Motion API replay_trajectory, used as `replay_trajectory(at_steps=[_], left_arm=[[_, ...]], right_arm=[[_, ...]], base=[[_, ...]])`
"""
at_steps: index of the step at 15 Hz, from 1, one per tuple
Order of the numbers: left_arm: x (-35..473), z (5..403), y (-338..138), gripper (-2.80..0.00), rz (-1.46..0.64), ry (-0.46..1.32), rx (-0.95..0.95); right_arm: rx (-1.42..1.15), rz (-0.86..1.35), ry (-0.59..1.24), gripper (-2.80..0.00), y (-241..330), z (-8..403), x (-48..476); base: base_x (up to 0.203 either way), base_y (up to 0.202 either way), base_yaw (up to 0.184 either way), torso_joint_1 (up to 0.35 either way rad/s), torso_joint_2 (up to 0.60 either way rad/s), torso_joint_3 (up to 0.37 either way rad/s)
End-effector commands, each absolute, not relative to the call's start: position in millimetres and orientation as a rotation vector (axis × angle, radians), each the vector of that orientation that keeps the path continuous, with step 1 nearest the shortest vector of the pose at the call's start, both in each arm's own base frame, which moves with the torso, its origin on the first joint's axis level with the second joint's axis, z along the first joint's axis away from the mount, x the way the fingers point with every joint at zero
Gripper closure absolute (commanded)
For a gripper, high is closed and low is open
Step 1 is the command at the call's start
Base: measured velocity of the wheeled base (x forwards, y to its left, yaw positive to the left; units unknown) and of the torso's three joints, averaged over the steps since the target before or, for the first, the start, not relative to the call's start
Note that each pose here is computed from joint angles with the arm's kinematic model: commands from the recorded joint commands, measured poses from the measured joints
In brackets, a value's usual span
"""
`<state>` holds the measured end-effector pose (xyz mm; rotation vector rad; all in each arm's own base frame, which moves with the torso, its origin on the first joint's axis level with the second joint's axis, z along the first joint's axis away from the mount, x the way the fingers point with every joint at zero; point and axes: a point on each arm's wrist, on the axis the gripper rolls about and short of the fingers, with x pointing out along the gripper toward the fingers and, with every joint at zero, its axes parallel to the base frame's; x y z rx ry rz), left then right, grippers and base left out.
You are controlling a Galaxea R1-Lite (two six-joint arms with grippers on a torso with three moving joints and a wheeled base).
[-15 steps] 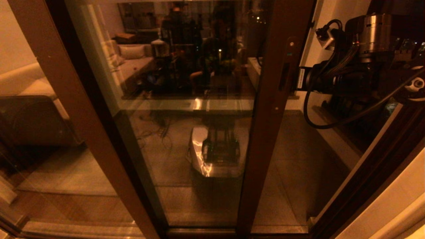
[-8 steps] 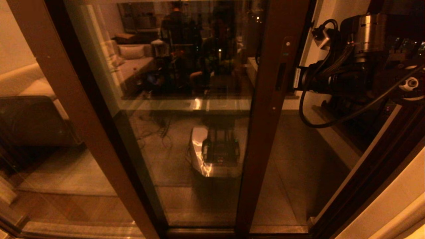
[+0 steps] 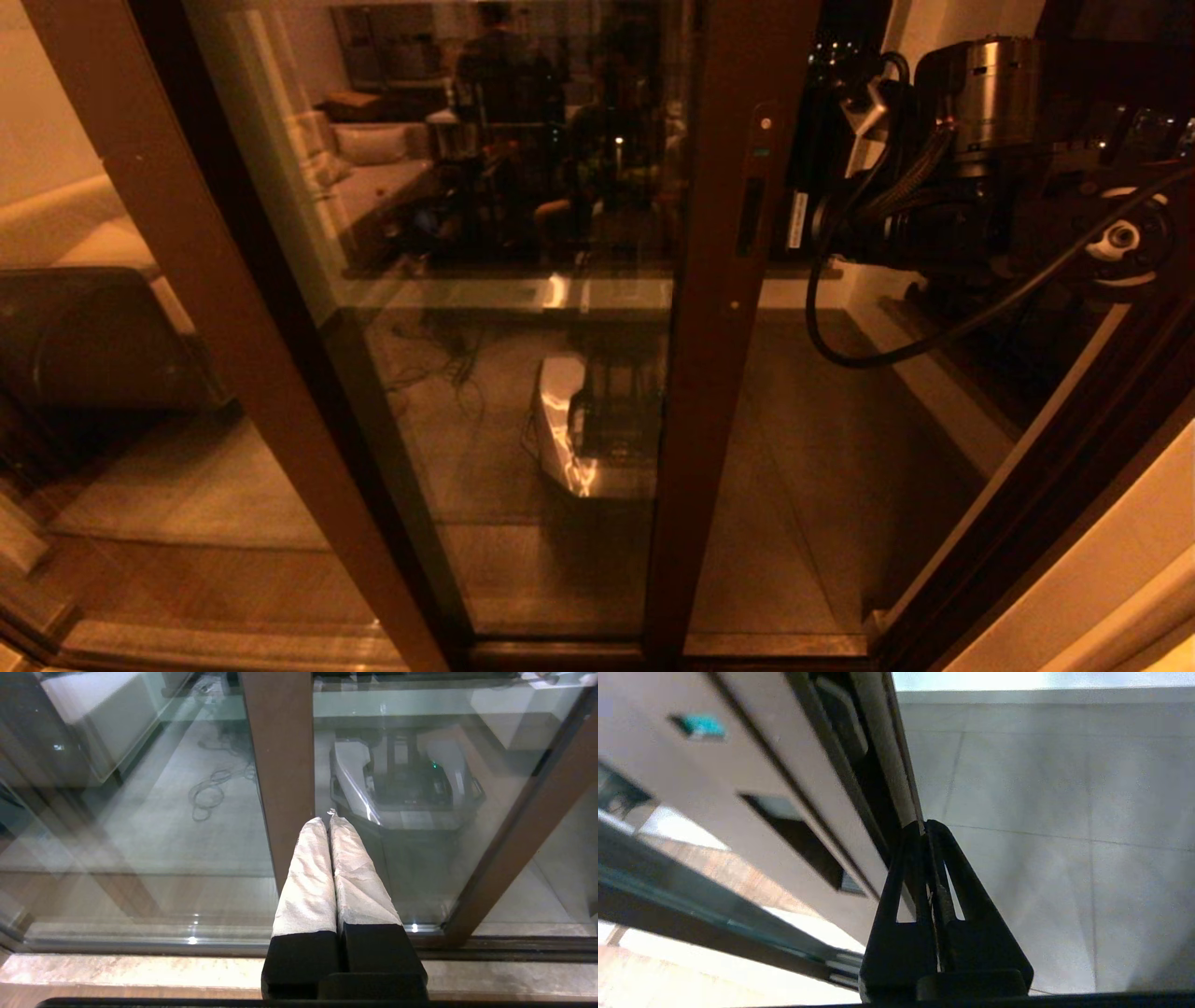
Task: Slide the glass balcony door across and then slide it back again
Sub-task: Open the slid door
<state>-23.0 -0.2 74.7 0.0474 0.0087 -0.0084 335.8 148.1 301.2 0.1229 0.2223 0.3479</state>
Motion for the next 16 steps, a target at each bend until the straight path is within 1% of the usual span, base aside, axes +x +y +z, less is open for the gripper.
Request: replay_trajectory(at_steps=[1,16], left_arm=[[-23,75,0,0.00,-0.008,0.009,0.048],[-23,75,0,0.00,-0.009,0.009,0.048]], right_arm=[[0.120,0.348,0.231,0.00,152,299,337],[0.121,0.362,0.222,0.00,184,297,336]], base=[[0.000,0.000,0.000,0.000,0.00,0.000],[0.000,0.000,0.000,0.000,0.00,0.000]])
